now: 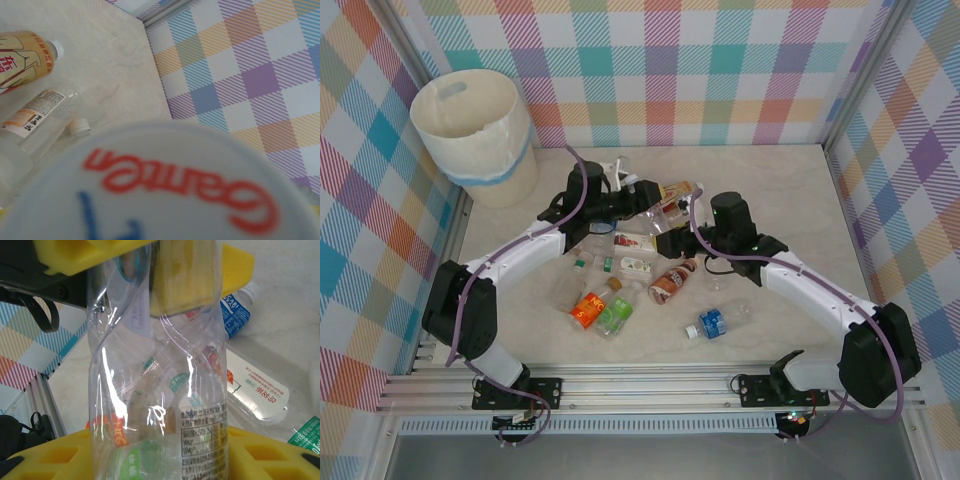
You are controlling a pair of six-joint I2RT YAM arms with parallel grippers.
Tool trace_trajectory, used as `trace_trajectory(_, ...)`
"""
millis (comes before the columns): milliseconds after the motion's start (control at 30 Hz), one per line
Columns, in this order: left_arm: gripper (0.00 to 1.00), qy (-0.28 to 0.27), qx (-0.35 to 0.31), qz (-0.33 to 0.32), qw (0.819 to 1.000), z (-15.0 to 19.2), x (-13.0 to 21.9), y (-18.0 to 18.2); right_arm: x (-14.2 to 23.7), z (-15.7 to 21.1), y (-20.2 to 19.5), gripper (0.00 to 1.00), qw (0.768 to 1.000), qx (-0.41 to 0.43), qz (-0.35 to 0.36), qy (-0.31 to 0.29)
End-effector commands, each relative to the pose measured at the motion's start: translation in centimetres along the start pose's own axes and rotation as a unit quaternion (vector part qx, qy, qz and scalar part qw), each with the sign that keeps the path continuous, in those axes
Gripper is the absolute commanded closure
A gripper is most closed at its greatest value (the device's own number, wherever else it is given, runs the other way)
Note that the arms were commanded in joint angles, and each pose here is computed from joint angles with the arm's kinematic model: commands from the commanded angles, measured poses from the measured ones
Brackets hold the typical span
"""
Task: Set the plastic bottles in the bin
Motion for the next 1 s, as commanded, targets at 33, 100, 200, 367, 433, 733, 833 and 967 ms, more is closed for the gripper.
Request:
trace_trajectory(33, 0.41, 0.008, -0.007, 0.021, 1.0, 0.1, 0.0, -1.4, 0.5, -1.9, 0.7, 0.42, 0.999, 0.034, 0.0, -0.03)
trace_trajectory(100, 0.43, 0.005, -0.007, 0.025, 1.0, 0.0, 0.1, -1.5, 0.7, -2.0, 0.8, 0.37, 0.999, 0.035, 0.002, -0.032)
trace_trajectory(200, 0.43, -0.002, -0.011, 0.021, 1.0, -0.1, 0.0, -1.3, 1.2, -2.2, 0.8, 0.29, 0.999, 0.034, 0.011, -0.04)
trace_trajectory(367, 0.44, -0.031, -0.021, -0.008, 0.999, -1.0, 0.3, -0.7, 3.4, -2.0, 0.2, 0.13, 0.995, 0.008, 0.079, -0.056)
trace_trajectory(433, 0.44, -0.046, -0.026, -0.015, 0.999, -1.4, 0.6, -0.4, 4.7, -1.2, -0.5, 0.06, 0.99, -0.02, 0.129, -0.058)
trace_trajectory(733, 0.45, -0.185, -0.069, -0.058, 0.979, -5.5, 5.4, 0.6, 11.7, 7.1, -3.9, 0.0, 0.902, -0.217, 0.372, -0.03)
trace_trajectory(833, 0.45, -0.244, -0.092, -0.074, 0.963, -8.0, 8.1, 0.1, 12.9, 9.3, -3.6, 0.0, 0.887, -0.251, 0.386, -0.021)
trace_trajectory(967, 0.44, -0.336, -0.191, -0.149, 0.91, -11.6, 12.2, -2.1, 14.0, 11.0, -2.9, 0.01, 0.88, -0.281, 0.382, -0.023)
Point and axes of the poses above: each hand's point on the last joint's axis, 136 mm out from that joint toward the fingers, its own x axis back along the fingers, its own y axis along the line the jaws close on, z = x × y, the point moved 5 cm from there along x, back along the fingers, and after that the axes turned 14 degrees about x, right-handed, at the moved point
